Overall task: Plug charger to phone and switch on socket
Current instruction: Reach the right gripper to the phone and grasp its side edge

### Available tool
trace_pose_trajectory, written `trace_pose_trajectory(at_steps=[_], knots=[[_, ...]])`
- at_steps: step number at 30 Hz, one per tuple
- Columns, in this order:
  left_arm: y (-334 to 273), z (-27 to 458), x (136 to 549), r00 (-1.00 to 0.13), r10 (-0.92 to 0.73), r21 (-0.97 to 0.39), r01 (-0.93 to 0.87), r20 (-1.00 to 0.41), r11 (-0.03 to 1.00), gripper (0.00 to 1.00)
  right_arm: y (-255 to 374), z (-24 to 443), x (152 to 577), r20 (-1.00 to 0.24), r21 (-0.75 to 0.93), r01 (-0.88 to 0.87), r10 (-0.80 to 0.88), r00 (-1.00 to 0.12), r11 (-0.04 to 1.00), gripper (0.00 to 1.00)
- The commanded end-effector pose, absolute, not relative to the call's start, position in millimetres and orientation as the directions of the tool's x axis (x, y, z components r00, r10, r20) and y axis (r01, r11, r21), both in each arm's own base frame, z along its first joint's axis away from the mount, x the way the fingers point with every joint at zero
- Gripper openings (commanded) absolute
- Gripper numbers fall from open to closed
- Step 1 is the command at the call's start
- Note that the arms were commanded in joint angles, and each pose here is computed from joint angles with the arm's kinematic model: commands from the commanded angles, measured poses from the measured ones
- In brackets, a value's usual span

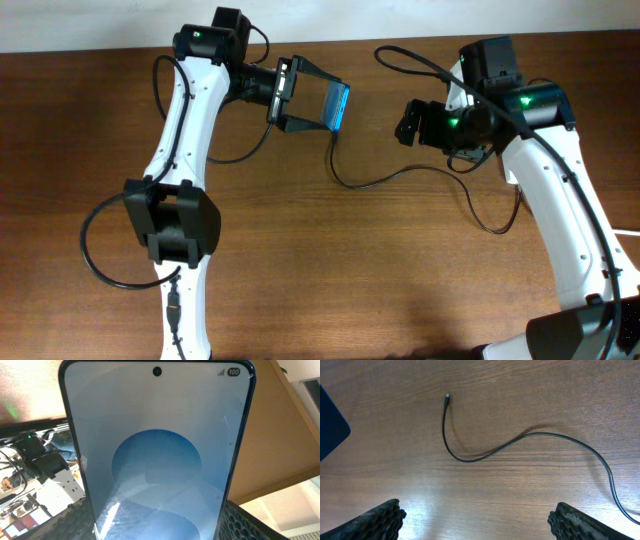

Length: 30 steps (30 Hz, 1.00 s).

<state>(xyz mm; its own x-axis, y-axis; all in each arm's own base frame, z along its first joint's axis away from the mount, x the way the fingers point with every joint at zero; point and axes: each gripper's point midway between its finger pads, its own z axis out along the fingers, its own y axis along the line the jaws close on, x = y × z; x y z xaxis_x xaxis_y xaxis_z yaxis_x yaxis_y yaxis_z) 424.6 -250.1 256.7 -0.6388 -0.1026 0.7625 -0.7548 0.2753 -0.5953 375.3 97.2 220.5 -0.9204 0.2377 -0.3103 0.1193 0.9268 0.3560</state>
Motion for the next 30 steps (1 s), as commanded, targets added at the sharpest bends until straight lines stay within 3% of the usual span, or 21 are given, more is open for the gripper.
trace_pose_trajectory(at_steps=[1, 6, 10, 18, 20, 25, 30], knots=[[-249, 270, 425, -0.659, -0.089, -0.621, -0.739, 0.747, 0.26, 0.0, 99, 224, 378, -0.323, 0.355, 0.118, 0.24, -0.915, 0.927, 0.98], [-232, 225, 436, -0.643, -0.339, -0.529, -0.762, 0.686, 0.374, 0.0, 110, 229, 378, -0.315, 0.411, 0.089, 0.232, -0.92, 0.907, 0.99], [-210, 193, 446, -0.57, -0.551, -0.405, -0.822, 0.61, 0.401, 0.0, 124, 237, 382, -0.321, 0.48, 0.044, 0.222, -0.921, 0.876, 0.98], [-205, 187, 447, -0.477, -0.624, -0.327, -0.879, 0.619, 0.347, 0.0, 158, 260, 394, -0.353, 0.65, -0.078, 0.209, -0.912, 0.756, 0.99], [-205, 188, 447, -0.471, -0.626, -0.323, -0.882, 0.621, 0.343, 0.0, 162, 259, 397, -0.334, 0.671, -0.049, 0.242, -0.911, 0.74, 0.95], [-205, 187, 447, -0.428, -0.644, -0.291, -0.904, 0.634, 0.314, 0.0, 191, 252, 399, -0.309, 0.7, -0.047, 0.243, -0.919, 0.712, 0.71], [-206, 187, 446, -0.426, -0.644, -0.289, -0.905, 0.635, 0.314, 0.0, 225, 238, 402, -0.288, 0.715, -0.065, 0.209, -0.935, 0.696, 0.64]])
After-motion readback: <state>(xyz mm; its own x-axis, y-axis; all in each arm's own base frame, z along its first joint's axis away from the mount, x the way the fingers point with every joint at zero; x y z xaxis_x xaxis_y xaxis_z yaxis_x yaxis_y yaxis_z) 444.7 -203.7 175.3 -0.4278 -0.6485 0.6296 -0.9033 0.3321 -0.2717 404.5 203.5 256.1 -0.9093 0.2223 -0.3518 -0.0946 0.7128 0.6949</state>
